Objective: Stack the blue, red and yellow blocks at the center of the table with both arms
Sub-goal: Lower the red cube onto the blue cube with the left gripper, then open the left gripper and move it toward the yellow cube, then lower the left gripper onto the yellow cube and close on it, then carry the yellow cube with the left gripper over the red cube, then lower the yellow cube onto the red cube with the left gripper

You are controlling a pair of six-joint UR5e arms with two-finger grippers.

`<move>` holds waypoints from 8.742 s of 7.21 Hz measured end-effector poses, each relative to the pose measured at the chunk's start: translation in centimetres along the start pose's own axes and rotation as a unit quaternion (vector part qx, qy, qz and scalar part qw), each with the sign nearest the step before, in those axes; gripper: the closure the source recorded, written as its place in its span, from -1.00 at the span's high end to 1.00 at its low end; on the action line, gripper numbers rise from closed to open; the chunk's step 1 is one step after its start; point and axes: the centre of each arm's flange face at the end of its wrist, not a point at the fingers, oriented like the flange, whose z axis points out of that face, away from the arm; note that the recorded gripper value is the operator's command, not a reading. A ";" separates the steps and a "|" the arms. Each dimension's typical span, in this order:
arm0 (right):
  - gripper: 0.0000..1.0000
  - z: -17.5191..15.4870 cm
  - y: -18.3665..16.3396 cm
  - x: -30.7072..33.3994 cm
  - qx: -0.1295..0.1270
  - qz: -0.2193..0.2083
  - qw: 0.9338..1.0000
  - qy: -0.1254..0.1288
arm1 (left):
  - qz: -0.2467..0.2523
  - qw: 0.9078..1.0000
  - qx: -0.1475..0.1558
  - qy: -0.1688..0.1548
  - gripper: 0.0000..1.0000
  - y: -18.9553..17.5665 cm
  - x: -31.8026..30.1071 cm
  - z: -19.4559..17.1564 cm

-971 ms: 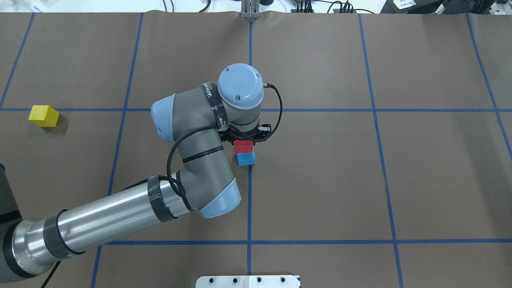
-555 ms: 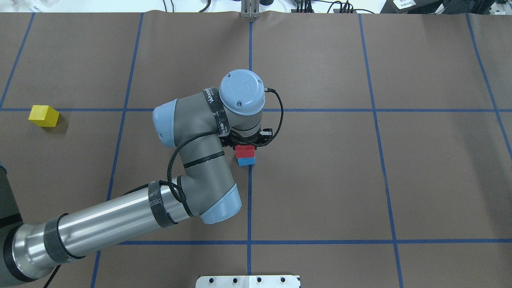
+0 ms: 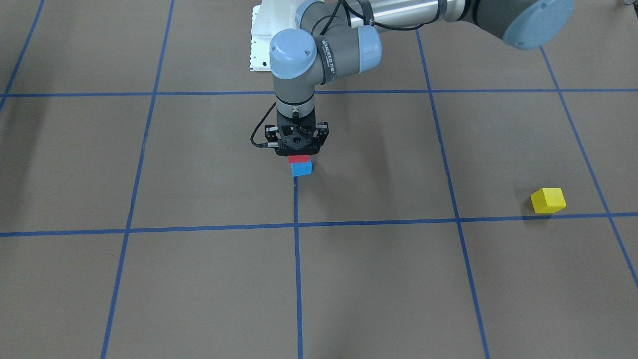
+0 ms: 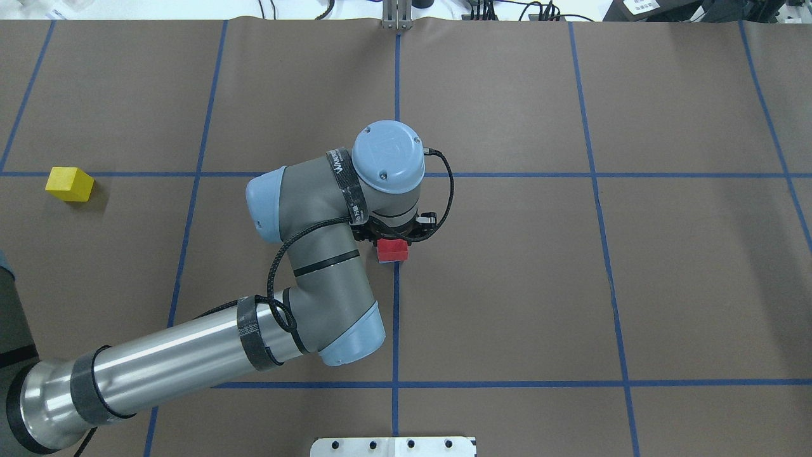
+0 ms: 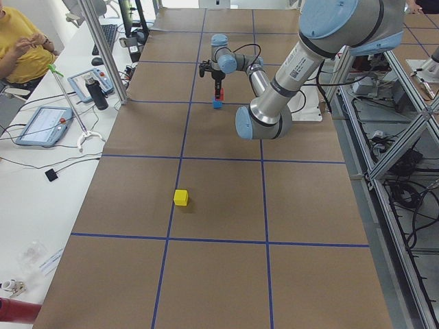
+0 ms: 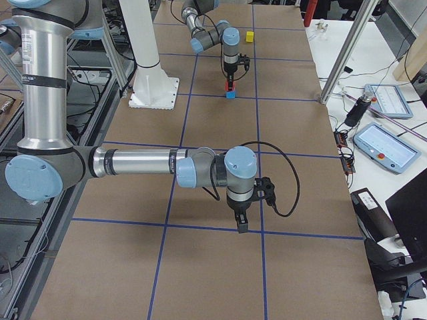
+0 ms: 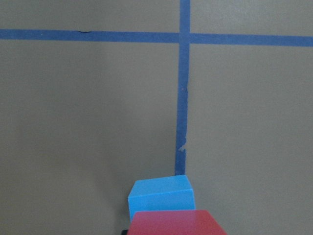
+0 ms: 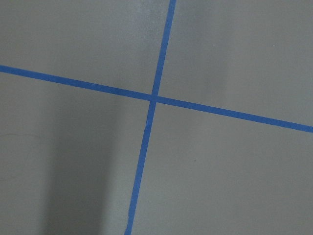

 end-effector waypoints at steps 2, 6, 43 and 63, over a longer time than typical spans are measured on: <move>0.99 -0.1 -0.2 0.0 0.001 -0.001 1.000 0.000 | 0.003 1.000 0.002 0.003 0.24 -0.1 -0.1 -0.4; 1.00 -0.1 -0.3 0.0 0.001 -0.001 1.000 0.000 | 0.000 1.000 0.006 0.001 0.99 -0.8 -1.0 -0.5; 1.00 -0.2 -0.4 -0.2 0.004 -0.005 1.000 0.002 | -0.023 0.999 -0.004 0.045 -1.00 -4.7 -13.7 -14.0; 1.00 0.0 0.2 -0.1 0.002 -0.003 1.000 -0.003 | -0.029 0.999 0.011 -0.012 -0.64 0.7 -0.4 -6.5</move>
